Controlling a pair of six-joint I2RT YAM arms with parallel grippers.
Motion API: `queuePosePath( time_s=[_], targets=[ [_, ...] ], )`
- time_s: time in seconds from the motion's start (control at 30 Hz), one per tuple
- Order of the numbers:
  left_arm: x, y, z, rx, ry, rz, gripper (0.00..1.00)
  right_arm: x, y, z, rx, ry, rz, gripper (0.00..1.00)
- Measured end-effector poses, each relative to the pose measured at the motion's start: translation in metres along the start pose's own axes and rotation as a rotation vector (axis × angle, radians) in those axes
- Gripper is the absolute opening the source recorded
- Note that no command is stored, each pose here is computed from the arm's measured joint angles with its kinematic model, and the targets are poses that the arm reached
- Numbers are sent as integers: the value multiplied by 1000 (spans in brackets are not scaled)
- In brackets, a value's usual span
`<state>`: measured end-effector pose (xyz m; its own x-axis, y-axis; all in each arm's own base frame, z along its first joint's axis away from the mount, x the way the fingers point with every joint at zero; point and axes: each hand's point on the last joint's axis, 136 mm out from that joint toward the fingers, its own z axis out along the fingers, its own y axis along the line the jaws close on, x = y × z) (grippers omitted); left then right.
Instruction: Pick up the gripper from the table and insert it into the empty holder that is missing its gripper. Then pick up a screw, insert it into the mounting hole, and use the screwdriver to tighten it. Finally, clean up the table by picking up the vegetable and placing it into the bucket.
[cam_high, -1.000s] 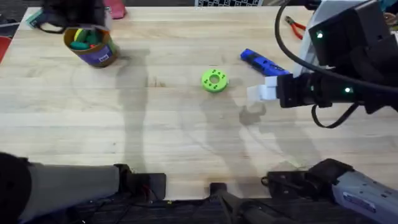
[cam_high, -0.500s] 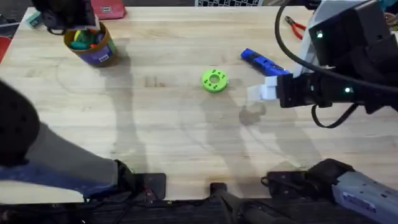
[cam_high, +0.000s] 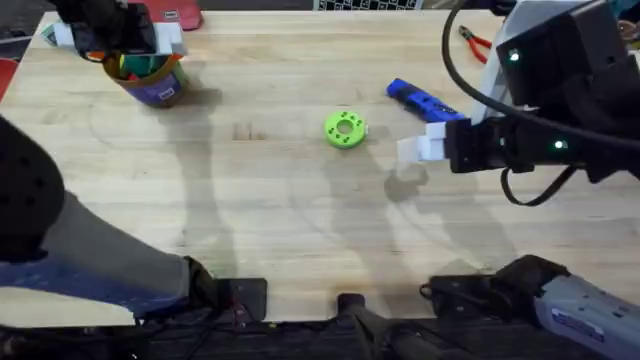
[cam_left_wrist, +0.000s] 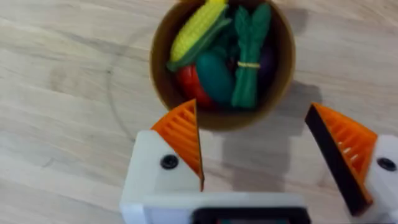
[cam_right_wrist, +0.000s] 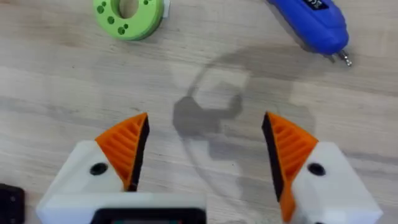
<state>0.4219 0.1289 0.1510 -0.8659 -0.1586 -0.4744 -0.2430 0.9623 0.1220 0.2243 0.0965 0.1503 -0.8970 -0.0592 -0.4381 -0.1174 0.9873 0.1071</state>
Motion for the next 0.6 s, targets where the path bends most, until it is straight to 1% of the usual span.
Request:
queuePosePath(
  time_s=[0.13, 0.2, 0.3, 0.37, 0.4, 0.47, 0.5, 0.6],
  targets=[
    [8, -4, -30, 37, 2, 0, 985, 0, 0, 0, 0, 0, 0, 992],
    [11, -6, -53, 62, -13, -1, 985, 0, 0, 0, 0, 0, 0, 993],
    [16, -11, -89, 93, -54, 4, 985, 0, 0, 0, 0, 0, 0, 993],
    [19, -18, -111, 116, -98, 16, 987, 0, 0, 0, 0, 0, 0, 994],
    [23, -23, -119, 129, -115, 28, 986, 0, 0, 0, 0, 0, 0, 994],
    [38, -36, -128, 155, -124, 52, 986, 0, 0, 0, 0, 0, 0, 994],
    [49, -43, -129, 171, -118, 65, 986, 0, 0, 0, 0, 0, 0, 993],
    [87, -65, -122, 216, -68, 87, 987, 0, 0, 0, 0, 0, 0, 993]
  ],
)
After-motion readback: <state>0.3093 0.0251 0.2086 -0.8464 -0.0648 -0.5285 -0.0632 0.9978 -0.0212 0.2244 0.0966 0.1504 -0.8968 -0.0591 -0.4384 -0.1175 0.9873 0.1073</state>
